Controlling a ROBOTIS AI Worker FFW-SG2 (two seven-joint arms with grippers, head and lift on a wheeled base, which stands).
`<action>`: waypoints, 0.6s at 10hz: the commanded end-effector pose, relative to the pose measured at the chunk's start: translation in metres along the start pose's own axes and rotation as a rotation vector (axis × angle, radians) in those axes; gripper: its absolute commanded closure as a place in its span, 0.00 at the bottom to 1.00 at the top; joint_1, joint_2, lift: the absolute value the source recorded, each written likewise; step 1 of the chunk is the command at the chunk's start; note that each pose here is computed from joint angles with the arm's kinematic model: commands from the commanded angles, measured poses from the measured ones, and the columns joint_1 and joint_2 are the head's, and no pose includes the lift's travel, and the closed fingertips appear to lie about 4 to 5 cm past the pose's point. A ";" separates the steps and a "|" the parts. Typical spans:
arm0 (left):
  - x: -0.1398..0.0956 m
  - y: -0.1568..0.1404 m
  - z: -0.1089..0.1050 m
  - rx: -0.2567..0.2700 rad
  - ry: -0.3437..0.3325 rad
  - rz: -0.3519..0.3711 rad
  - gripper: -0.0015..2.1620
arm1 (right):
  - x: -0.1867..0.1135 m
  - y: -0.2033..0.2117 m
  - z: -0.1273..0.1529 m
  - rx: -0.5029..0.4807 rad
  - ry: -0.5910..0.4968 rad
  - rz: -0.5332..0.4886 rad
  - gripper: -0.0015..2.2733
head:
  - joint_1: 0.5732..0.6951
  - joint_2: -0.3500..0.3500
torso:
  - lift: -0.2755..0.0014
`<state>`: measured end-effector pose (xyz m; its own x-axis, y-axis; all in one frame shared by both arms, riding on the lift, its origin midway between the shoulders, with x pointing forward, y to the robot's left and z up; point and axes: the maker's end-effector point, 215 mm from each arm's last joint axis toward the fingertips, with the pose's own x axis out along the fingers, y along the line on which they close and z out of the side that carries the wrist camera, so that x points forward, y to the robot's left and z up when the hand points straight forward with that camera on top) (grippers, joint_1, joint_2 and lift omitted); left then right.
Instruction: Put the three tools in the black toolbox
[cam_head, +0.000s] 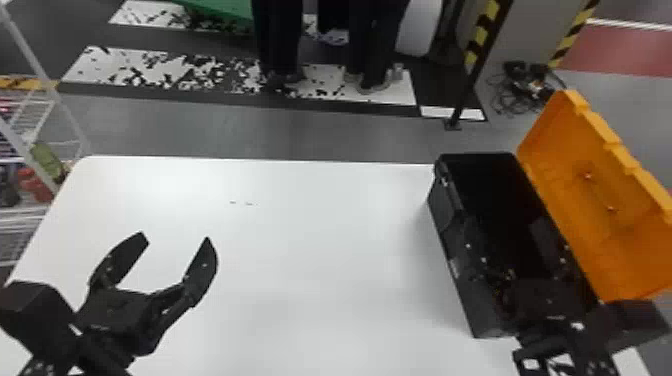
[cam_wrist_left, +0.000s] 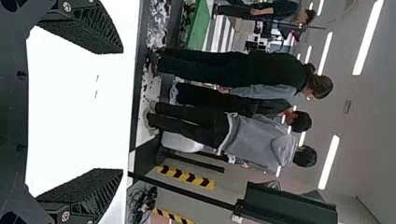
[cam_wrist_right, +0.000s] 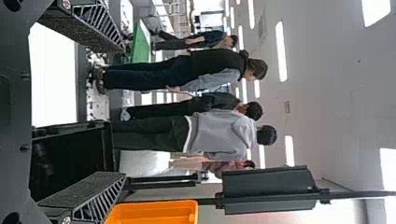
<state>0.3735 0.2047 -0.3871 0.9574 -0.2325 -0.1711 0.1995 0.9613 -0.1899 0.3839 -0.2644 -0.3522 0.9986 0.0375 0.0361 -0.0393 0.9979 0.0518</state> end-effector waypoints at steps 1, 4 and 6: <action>-0.003 -0.002 -0.003 -0.011 0.005 0.004 0.05 | 0.002 0.010 -0.013 -0.005 0.043 0.017 0.02 | 1.00 0.37 | 0.80; -0.009 -0.005 -0.007 -0.015 0.016 0.003 0.05 | 0.001 0.017 -0.017 -0.001 0.066 0.018 0.02 | 1.00 0.40 | 0.80; -0.009 -0.012 -0.008 -0.001 0.019 -0.006 0.05 | -0.001 0.020 -0.015 0.007 0.067 0.018 0.03 | 1.00 0.40 | 0.80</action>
<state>0.3613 0.1961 -0.3904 0.9526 -0.2396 -0.1874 0.2027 0.9594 -0.1961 0.3837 -0.2449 -0.3676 0.9979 0.0569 -0.0313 -0.0551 0.9969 0.0566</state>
